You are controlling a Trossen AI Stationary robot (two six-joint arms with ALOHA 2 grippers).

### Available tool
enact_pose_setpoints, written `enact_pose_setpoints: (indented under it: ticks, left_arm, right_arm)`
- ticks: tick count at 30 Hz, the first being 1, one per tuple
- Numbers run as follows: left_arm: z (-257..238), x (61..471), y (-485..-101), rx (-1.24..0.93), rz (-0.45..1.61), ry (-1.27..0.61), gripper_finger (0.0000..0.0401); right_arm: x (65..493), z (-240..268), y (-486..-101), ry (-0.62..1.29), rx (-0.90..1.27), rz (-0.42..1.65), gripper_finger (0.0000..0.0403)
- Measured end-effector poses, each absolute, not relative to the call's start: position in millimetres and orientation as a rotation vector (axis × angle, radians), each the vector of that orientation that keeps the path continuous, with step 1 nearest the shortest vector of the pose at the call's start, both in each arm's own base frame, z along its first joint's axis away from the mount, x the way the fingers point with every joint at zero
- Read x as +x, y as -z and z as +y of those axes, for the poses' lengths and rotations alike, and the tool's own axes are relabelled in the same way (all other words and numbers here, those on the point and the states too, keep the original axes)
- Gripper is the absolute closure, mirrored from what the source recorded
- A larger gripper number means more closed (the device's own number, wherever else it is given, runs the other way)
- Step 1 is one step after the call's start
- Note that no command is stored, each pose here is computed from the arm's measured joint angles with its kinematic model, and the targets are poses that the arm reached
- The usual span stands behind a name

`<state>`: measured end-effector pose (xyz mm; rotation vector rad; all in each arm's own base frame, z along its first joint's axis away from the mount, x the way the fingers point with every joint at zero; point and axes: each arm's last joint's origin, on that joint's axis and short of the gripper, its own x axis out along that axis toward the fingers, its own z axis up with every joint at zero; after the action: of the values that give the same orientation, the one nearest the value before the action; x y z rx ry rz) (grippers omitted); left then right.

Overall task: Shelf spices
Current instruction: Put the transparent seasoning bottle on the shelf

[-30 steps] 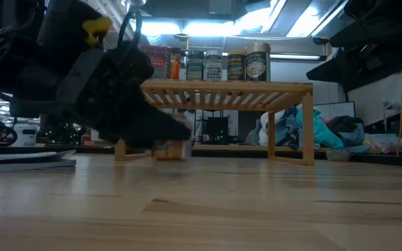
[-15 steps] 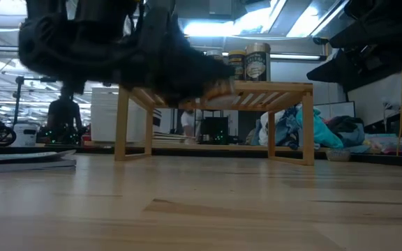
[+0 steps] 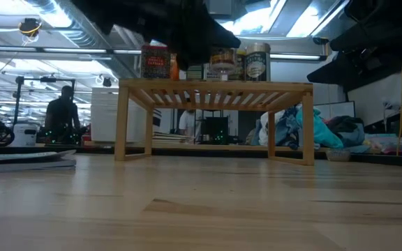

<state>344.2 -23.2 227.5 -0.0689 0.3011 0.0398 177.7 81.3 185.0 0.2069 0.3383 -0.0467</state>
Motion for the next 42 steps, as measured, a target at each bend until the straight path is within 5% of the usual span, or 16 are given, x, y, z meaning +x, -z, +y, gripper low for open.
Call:
enact_pose_setpoints:
  ticks: [19, 42]
  left_arm:
    - [48, 347, -265, -0.043, 0.209, -0.199, 0.0223]
    - [85, 340, -263, -0.077, 0.225, -0.274, 0.022]
  right_arm:
    - [177, 81, -184, 0.048, 0.203, 0.344, 0.0006]
    - [177, 81, -184, 0.049, 0.204, 0.344, 0.0006]
